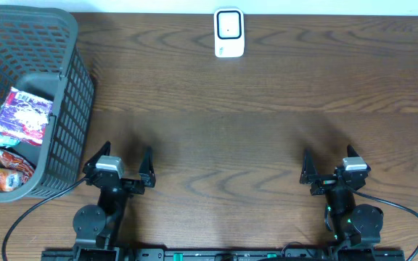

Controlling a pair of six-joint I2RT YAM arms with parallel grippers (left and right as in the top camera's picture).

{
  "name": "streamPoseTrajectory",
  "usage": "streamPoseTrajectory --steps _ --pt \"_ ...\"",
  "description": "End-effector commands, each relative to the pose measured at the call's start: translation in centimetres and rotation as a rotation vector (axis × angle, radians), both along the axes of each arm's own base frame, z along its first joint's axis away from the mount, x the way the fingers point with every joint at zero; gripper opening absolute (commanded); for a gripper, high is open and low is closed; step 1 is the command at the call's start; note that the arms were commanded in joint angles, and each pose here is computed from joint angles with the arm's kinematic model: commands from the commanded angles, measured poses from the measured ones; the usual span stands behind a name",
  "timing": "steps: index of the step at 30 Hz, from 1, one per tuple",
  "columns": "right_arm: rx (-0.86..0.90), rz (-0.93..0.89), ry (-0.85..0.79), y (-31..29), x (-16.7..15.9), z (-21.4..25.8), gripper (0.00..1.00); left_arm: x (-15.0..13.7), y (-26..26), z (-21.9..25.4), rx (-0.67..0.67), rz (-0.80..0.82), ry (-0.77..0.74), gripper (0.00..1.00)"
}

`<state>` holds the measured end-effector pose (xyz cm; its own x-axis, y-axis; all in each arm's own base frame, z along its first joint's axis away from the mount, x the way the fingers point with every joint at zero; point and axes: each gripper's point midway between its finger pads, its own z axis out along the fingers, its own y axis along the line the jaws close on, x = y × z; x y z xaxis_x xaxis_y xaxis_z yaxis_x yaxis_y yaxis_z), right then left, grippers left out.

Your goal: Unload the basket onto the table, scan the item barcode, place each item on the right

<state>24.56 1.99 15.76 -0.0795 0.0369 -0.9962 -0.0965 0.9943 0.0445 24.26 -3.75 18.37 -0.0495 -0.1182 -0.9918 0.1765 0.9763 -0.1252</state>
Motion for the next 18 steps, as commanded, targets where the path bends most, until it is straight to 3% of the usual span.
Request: streamPoseTrajectory --steps 1,11,18 --pt "-0.015 -0.014 0.005 -0.3 0.0 -0.3 0.99 0.0 -0.2 0.7 -0.008 -0.012 -0.034 0.98" --pt "-0.015 -0.014 0.004 -0.3 0.0 -0.2 0.99 -0.2 -0.3 4.0 -0.02 -0.017 -0.19 0.98" --pt "-0.015 -0.014 0.005 -0.3 0.0 -0.3 0.99 -0.3 -0.3 3.2 -0.02 -0.018 -0.196 0.98"
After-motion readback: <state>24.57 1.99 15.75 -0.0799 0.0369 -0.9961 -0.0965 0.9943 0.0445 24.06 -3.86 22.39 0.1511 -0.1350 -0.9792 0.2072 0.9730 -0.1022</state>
